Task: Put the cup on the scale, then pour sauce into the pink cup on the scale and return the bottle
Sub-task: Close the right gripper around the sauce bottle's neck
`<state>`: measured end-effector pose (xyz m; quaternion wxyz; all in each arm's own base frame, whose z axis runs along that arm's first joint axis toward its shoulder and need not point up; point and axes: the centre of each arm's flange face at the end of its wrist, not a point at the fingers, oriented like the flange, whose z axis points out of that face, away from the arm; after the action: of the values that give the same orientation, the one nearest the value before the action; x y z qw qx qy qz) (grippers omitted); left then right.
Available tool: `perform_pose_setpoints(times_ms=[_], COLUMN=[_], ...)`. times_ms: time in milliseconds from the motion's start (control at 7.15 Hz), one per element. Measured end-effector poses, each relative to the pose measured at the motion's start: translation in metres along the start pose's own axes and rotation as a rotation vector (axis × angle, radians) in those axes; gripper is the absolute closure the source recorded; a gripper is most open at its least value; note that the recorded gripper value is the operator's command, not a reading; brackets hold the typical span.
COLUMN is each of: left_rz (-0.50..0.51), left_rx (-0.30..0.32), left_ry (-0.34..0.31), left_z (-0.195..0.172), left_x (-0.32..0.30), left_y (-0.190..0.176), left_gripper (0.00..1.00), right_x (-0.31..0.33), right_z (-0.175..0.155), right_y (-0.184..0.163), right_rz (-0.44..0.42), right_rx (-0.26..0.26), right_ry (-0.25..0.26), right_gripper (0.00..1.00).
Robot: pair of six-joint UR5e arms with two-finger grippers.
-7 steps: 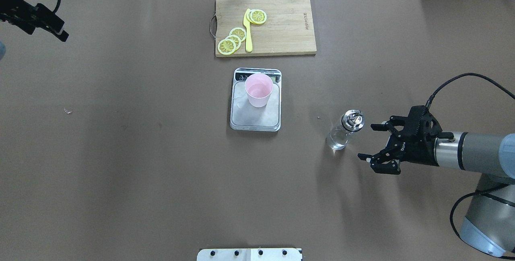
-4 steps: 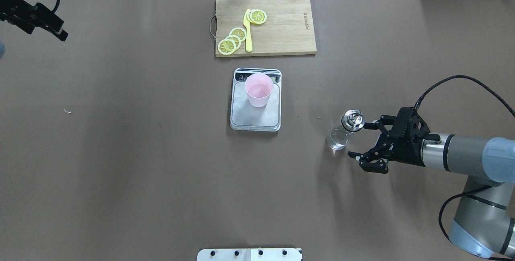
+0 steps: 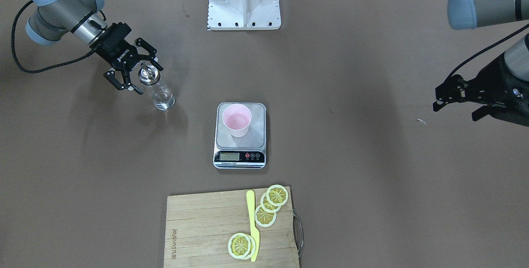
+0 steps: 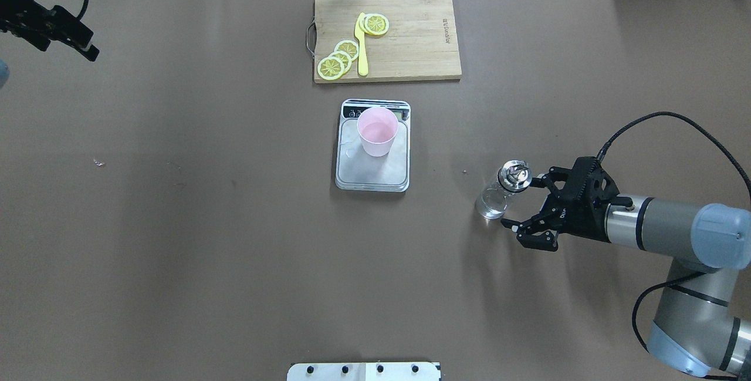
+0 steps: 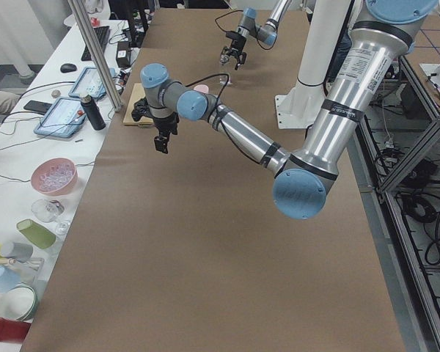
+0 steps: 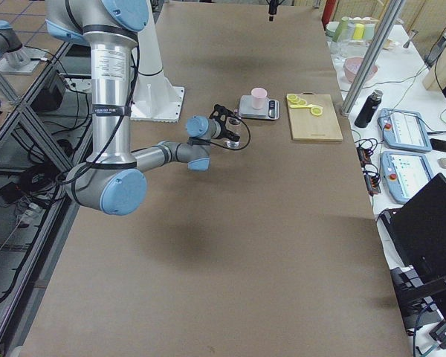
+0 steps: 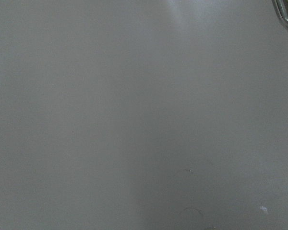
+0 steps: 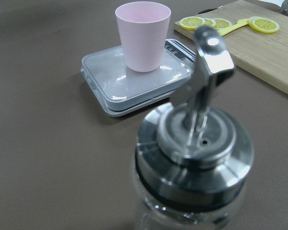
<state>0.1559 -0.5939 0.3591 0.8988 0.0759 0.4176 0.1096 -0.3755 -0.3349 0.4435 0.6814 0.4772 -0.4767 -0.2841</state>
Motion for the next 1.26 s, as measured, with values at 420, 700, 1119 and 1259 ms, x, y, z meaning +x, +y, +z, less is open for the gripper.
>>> perform_pose_setpoints(times_ms=[420, 700, 1119, 1259], left_rz=[0.004, 0.007, 0.006, 0.006], left_rx=[0.006, 0.016, 0.02, 0.02], left_ry=[0.002, 0.001, 0.0, 0.0], left_z=[-0.003, -0.008, -0.011, -0.011], left_x=[0.002, 0.002, 0.002, 0.002], left_y=[0.0, 0.001, 0.001, 0.001], left_gripper=[0.02, 0.02, 0.02, 0.02], right_x=[0.004, 0.01, 0.012, 0.011], right_z=[0.009, 0.026, 0.029, 0.029], right_y=[0.007, 0.014, 0.01, 0.008], right_rz=[0.001, 0.005, 0.043, 0.063], right_rx=[0.02, 0.046, 0.074, 0.085], right_ry=[-0.004, 0.001, 0.027, 0.038], right_gripper=[0.01, 0.01, 0.01, 0.01])
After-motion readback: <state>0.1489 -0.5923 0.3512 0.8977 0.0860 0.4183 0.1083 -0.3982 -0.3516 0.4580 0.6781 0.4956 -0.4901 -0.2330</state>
